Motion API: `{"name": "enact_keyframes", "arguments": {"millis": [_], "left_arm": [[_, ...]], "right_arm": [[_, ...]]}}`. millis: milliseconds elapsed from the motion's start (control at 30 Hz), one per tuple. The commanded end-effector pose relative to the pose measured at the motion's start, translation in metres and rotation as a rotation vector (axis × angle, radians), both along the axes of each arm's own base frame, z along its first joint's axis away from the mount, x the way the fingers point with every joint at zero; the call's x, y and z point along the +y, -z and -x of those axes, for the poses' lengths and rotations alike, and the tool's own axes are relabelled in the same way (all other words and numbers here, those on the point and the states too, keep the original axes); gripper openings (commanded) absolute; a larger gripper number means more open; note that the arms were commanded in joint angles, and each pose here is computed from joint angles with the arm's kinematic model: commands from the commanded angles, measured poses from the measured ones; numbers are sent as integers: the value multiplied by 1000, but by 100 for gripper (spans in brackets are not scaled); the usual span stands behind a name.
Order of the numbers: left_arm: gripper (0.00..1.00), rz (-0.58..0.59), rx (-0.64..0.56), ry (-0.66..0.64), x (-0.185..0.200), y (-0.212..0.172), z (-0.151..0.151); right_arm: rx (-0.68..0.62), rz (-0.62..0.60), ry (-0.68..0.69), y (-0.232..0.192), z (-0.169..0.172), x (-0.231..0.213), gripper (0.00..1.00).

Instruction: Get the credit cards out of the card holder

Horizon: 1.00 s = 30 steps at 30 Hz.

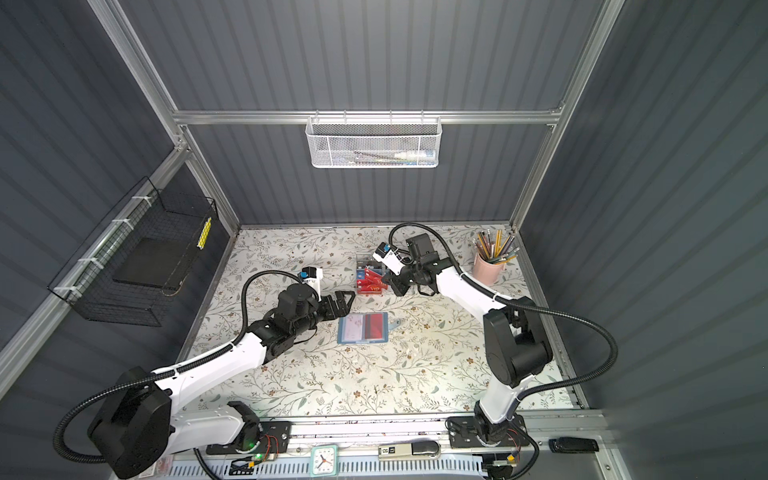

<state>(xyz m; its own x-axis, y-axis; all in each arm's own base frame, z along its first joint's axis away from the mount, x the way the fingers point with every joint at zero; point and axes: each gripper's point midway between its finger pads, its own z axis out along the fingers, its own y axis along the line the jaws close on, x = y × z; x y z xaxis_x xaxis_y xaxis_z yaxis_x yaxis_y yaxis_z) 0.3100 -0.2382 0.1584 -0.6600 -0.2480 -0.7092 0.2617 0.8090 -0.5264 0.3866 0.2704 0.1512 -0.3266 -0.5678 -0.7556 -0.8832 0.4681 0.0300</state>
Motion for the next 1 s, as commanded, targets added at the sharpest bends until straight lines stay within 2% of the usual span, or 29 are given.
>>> {"name": "enact_keyframes", "arguments": {"millis": [0,200,600,867,967], "left_arm": [[100,-88,-22,5,6,18,4],[100,-74,-54,20,3,17,3],[100,-81,-47,7,4,23,2],[100,-101,-49,-7,7,24,0],[100,-102,-50,-7,7,25,0]], "right_arm": [[-79,63,-81,0,-12,2,0],[-140,163,-131,25,-29,3,0],[-181,231,-213,49,-41,15,0],[-181,237,-252,62,-39,24,0],[-205,195,-253,54,-37,29,0]]}}
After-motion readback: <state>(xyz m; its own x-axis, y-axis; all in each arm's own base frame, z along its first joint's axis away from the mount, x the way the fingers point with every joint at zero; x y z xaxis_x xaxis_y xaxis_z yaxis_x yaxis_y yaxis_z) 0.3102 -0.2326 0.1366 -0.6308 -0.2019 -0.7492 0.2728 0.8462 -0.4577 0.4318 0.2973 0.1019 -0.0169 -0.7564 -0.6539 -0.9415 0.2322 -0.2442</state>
